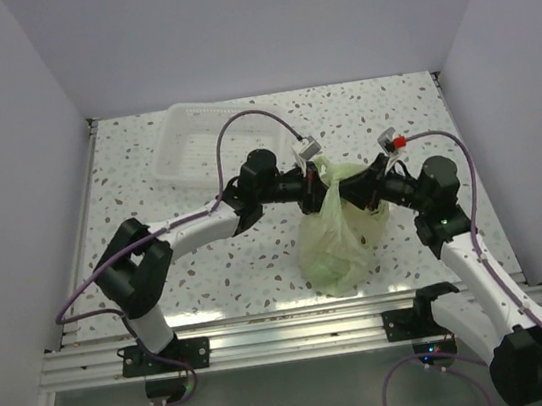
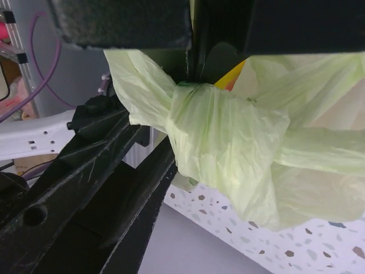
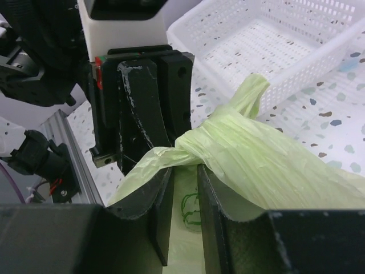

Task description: Place the fake fruits into the plastic bag and tie a complex knot

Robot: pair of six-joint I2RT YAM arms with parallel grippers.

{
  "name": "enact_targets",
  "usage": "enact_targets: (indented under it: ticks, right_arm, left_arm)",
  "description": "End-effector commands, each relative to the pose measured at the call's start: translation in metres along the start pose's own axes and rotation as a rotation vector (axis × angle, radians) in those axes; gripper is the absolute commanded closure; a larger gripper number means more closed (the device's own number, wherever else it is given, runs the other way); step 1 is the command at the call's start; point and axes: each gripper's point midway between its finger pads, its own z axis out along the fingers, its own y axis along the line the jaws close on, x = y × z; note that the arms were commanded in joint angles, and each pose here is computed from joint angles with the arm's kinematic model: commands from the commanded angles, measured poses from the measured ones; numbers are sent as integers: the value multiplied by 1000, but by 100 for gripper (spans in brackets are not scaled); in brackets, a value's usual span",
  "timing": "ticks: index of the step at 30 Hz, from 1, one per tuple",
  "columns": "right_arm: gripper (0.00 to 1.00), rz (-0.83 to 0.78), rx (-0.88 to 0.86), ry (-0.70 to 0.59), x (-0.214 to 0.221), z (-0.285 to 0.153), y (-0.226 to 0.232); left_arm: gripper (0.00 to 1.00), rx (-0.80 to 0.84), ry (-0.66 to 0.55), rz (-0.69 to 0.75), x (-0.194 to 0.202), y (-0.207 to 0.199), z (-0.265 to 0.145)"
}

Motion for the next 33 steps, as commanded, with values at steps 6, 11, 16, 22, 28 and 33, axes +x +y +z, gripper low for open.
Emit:
enact_targets:
  ticks: [6,11,16,22,28,33]
  right_arm:
    - [72,-173,24,81,-8,-22,17]
    - [65,-211,74,169,1,-46,27]
    - [57,-202,222,174,-21,-63,17]
    - [73,-103,208,266,-18,-73,5]
    - [94,-95,183,345,4,-77,-2]
    - [98,-114,250,325,9,-76,-21]
  left_arm:
    - [100,283,-70,-2,-21,-55,6]
    - [100,257,-127,8,-38,-45,3]
    - [100,251,-129,6,-39,-41,1]
    - [100,231,-126,22,-39,-38,-3]
    - [100,227,-126,28,-41,-38,-5]
    - [100,227,-119,26,-38,-35,-3]
